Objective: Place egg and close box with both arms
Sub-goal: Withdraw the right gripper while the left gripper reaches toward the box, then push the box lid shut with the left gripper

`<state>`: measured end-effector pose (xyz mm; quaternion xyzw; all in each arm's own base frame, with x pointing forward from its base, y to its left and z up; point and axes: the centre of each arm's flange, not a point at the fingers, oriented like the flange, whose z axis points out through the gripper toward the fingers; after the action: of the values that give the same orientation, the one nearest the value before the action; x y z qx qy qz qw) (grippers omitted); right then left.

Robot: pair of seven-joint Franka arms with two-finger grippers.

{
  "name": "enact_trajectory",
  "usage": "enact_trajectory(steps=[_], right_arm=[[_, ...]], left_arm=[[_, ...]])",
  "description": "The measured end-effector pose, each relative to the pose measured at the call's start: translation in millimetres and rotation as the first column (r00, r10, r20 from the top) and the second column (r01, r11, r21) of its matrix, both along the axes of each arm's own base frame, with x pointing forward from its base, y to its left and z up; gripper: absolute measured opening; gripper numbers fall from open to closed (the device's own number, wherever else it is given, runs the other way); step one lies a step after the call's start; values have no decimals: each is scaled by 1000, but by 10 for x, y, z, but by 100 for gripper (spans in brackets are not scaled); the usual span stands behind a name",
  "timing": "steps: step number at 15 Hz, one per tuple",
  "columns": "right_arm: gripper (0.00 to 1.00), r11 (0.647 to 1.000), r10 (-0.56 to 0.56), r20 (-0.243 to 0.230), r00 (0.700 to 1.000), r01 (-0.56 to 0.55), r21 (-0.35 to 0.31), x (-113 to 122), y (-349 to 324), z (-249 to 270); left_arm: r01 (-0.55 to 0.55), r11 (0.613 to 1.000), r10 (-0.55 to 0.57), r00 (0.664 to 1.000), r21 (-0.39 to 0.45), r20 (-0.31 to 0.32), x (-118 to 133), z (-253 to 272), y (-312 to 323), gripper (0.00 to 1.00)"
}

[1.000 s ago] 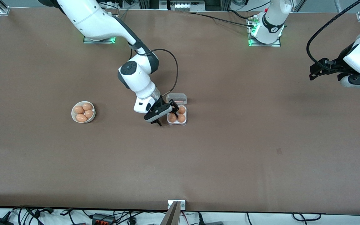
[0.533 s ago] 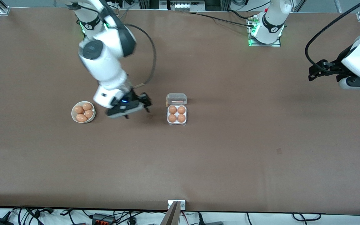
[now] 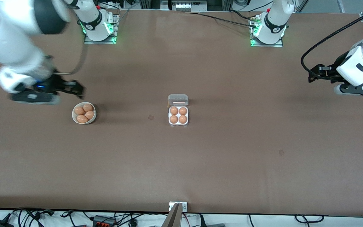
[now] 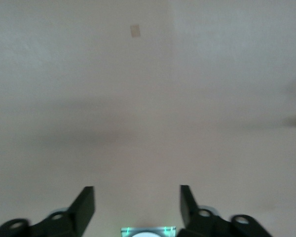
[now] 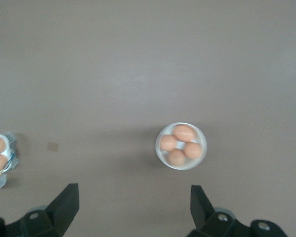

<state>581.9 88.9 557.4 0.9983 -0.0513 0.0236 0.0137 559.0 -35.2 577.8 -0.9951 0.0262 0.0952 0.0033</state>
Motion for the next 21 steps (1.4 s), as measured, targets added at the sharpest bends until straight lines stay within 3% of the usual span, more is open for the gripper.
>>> enact_trajectory(steps=[2,5,7,11,15,21], right_arm=[[100,996,-88,-1,996,88,0,25,-491,323],[100,978,-203,-49,978,204,32,-75,-1102,728],[100,970,-235,-59,970,238,47,-110,-1298,858],[100,982,-180,-95,979,184,34,-27,-1259,670],[100,995,-94,-91,991,91,-35,20,-897,622],[100,997,-79,-79,994,79,-7,-15,-806,699]], left_arm=[[21,1000,-21,999,-2,-46,-55,-31,1,48],[48,999,-48,996,-12,-78,-102,-49,-98,18],[72,996,-77,992,-56,-103,-154,-60,-322,1],[118,989,-131,978,-93,-159,-315,-205,-983,1],[157,983,-168,977,-92,-130,-511,-639,-2072,1],[121,988,-130,987,-91,-99,-988,-1344,-3599,1]])
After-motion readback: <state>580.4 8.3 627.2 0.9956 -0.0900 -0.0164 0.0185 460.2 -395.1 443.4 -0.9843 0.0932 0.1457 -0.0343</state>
